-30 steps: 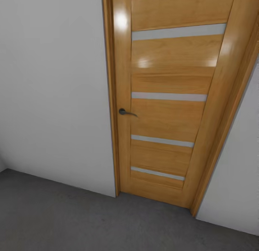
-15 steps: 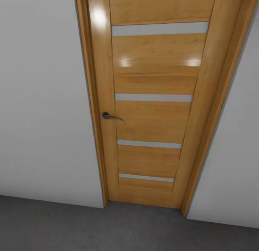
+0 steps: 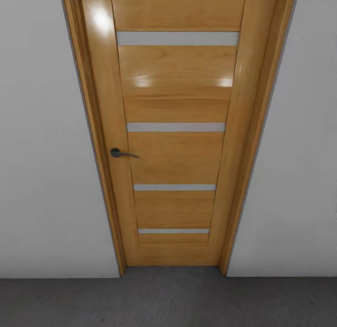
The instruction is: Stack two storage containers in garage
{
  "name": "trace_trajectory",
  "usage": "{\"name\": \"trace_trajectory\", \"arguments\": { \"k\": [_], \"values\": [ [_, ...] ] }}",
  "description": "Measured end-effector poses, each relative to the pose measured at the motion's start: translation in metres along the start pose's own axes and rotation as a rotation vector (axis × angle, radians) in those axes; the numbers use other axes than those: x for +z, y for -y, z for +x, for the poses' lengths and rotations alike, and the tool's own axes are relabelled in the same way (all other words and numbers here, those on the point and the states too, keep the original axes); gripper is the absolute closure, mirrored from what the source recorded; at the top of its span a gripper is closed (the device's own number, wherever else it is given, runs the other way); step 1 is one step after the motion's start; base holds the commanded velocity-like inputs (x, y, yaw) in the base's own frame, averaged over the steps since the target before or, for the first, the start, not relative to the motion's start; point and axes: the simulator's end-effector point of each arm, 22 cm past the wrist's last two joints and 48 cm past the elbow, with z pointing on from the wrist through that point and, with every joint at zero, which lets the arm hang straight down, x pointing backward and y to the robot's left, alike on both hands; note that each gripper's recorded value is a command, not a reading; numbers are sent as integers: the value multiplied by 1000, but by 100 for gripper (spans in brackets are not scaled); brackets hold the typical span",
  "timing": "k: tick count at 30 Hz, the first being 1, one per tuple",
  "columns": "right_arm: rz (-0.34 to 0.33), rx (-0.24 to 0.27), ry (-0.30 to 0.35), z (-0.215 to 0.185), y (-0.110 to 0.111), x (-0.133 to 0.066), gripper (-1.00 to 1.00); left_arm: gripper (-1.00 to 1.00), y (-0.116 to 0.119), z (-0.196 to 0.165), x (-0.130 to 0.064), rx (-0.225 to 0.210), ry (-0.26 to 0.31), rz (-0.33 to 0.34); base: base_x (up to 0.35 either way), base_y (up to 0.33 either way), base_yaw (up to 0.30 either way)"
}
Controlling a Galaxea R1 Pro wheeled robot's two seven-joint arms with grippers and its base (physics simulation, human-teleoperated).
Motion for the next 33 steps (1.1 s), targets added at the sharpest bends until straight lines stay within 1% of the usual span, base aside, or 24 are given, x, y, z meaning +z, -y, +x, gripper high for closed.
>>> {"name": "trace_trajectory", "arguments": {
  "k": [6,11,15,21,33],
  "values": [
    [-2,-6,0,0,-1,0,-100,-100,1,0,0,0,0,0,0,0,-28],
    [-5,-24,0,0,-1,0,-100,-100,0,0,0,0,0,-1,4,0,-4],
    [-5,-28,0,0,-1,0,-100,-100,0,0,0,-1,0,-1,107,0,-1],
    [-5,-28,-1,0,-1,0,-100,-100,-1,0,0,-4,0,-2,252,0,0],
    [-4,-27,2,0,-1,0,-100,-100,-1,0,0,-4,0,-2,315,0,0]
  ]
}}
